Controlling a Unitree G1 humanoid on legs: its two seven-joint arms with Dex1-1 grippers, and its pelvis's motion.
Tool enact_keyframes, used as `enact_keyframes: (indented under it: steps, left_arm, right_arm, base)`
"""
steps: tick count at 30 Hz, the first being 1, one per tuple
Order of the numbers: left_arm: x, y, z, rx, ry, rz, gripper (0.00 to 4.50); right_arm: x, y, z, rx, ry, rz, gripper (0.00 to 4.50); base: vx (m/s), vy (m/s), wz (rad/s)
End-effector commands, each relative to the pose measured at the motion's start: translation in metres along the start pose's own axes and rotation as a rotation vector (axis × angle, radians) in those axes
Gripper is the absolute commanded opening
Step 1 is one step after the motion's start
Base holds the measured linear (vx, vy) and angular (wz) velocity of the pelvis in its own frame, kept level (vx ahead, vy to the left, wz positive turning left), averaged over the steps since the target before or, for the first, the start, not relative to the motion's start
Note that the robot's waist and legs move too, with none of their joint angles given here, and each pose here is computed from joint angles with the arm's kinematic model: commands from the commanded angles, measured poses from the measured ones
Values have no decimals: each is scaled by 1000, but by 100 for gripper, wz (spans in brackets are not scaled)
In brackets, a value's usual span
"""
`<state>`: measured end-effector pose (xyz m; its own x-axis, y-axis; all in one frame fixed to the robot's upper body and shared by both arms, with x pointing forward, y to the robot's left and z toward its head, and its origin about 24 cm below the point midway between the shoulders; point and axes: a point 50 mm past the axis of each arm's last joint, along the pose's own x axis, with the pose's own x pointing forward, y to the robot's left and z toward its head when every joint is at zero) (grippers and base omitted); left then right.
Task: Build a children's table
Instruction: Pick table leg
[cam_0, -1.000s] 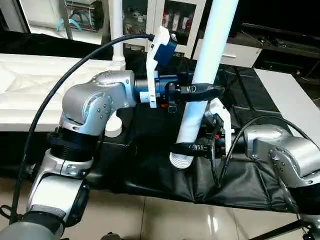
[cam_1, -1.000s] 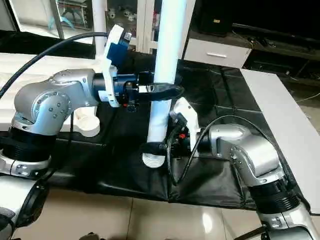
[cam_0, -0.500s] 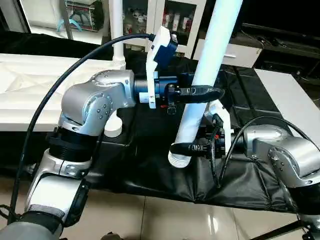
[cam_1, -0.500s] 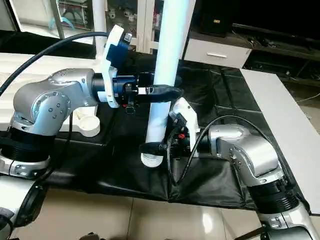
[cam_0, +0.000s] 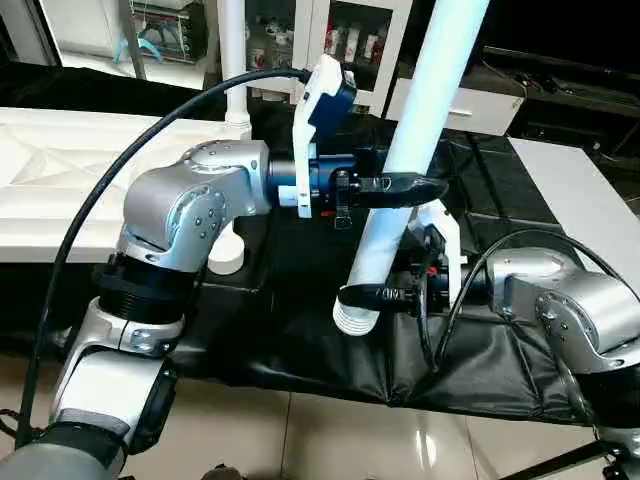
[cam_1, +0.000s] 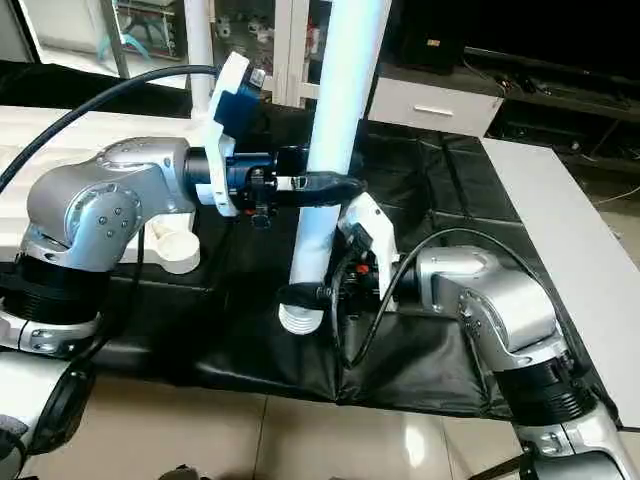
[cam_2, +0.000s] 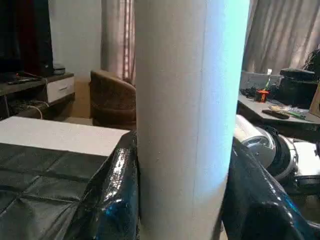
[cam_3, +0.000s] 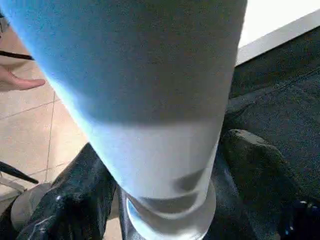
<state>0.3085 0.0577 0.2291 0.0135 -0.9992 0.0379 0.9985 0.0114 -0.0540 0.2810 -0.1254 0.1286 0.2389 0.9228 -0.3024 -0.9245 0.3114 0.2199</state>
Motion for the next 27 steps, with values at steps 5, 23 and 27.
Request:
enact_keyframes:
  steps: [5, 23, 27]
  left_arm:
    - [8, -4, 0, 11, 14, -47, 177]
    - [6, -2, 3, -13, 8, -30, 212]
    - [3, -1, 2, -50, 12, -17, 256]
  right_arm:
    - [-1, 0, 9, -31, -21, 1, 342]
    - [-1, 0, 8, -19, -25, 15, 206]
    - [-2, 0, 9, -18, -37, 4, 200]
  base:
    - [0, 0, 0]
    - [0, 0, 0]
    - [0, 0, 0]
